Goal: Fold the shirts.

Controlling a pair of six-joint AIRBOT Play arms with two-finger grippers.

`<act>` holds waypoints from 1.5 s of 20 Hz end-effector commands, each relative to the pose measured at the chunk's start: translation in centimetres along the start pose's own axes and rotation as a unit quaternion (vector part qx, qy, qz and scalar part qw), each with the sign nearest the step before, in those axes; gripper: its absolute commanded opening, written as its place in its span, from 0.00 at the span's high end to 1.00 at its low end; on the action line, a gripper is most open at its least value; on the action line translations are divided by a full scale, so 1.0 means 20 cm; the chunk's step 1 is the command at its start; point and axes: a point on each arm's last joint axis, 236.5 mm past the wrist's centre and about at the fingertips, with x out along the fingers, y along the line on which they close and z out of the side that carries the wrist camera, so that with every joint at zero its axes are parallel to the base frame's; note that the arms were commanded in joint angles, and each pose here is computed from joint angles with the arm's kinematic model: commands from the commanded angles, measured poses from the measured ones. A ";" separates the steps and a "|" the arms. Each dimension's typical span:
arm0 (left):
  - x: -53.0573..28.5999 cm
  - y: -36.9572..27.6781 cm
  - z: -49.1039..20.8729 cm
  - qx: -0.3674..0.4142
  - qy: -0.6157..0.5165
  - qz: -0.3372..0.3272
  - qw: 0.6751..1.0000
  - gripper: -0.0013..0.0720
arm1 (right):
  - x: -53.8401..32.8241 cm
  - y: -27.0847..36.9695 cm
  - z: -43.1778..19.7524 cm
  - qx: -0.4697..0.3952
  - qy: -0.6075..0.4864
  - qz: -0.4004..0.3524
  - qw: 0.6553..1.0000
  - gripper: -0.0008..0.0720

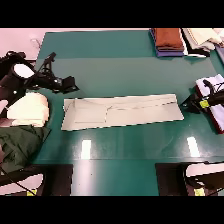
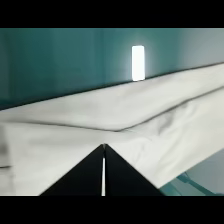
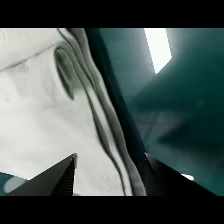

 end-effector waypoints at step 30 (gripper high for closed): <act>0.76 -0.50 -0.12 0.055 0.086 -0.048 0.994 0.95 | -0.32 2.15 -0.66 -0.417 -0.088 0.202 0.882 0.96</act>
